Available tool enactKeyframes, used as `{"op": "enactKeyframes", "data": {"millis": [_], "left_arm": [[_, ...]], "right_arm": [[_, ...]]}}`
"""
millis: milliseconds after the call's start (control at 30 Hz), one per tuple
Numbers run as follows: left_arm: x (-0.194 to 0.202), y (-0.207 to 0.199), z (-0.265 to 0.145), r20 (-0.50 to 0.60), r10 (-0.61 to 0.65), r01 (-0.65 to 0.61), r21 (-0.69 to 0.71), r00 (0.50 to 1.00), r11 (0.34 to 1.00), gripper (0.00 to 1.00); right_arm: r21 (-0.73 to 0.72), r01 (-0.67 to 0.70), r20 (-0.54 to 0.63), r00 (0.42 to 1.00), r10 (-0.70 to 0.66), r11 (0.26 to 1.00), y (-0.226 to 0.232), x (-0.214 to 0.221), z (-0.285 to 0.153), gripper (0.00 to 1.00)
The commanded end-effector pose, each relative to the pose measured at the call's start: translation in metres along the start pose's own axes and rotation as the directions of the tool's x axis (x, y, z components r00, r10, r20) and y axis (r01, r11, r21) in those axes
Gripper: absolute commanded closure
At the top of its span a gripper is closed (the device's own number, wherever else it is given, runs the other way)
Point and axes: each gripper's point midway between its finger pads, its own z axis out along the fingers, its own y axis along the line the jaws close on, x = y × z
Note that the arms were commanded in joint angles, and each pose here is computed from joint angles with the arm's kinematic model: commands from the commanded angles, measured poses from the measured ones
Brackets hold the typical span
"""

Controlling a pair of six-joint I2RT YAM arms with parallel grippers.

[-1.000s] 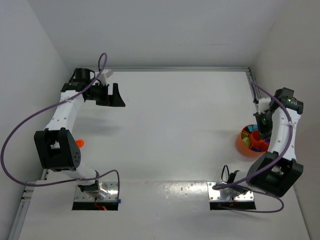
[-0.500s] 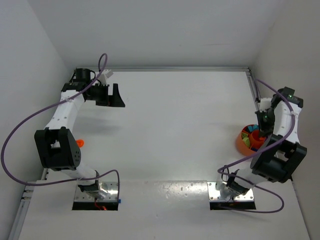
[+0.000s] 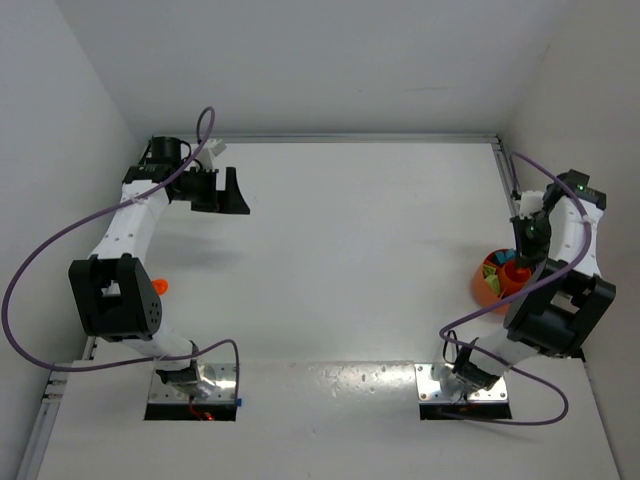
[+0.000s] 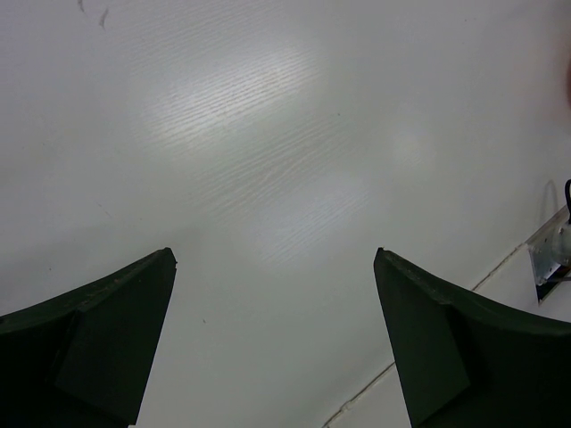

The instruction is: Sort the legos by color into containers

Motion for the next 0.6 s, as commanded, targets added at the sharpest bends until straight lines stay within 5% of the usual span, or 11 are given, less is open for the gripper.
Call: {"op": "enactKeyframes", "data": {"millis": [0, 367, 567], "left_arm": [[-0.010, -0.005, -0.002, 0.026, 0.042, -0.042, 0.004, 0.999, 0.999, 0.00], [-0.010, -0.007, -0.003, 0.034, 0.039, -0.039, 0.012, 0.999, 0.999, 0.00], [-0.011, -0.009, -0.005, 0.042, 0.044, -0.045, 0.011, 0.998, 0.999, 0.00]], "right_arm": [[0.027, 0.009, 0.065, 0.998, -0.010, 1.000, -0.009, -0.016, -0.011, 0.90], [0.033, 0.027, 0.072, 0.997, -0.030, 0.999, -0.009, -0.014, -0.016, 0.68], [0.021, 0.038, 0.088, 0.995, -0.040, 0.999, -0.006, -0.017, -0.025, 0.68]]}}
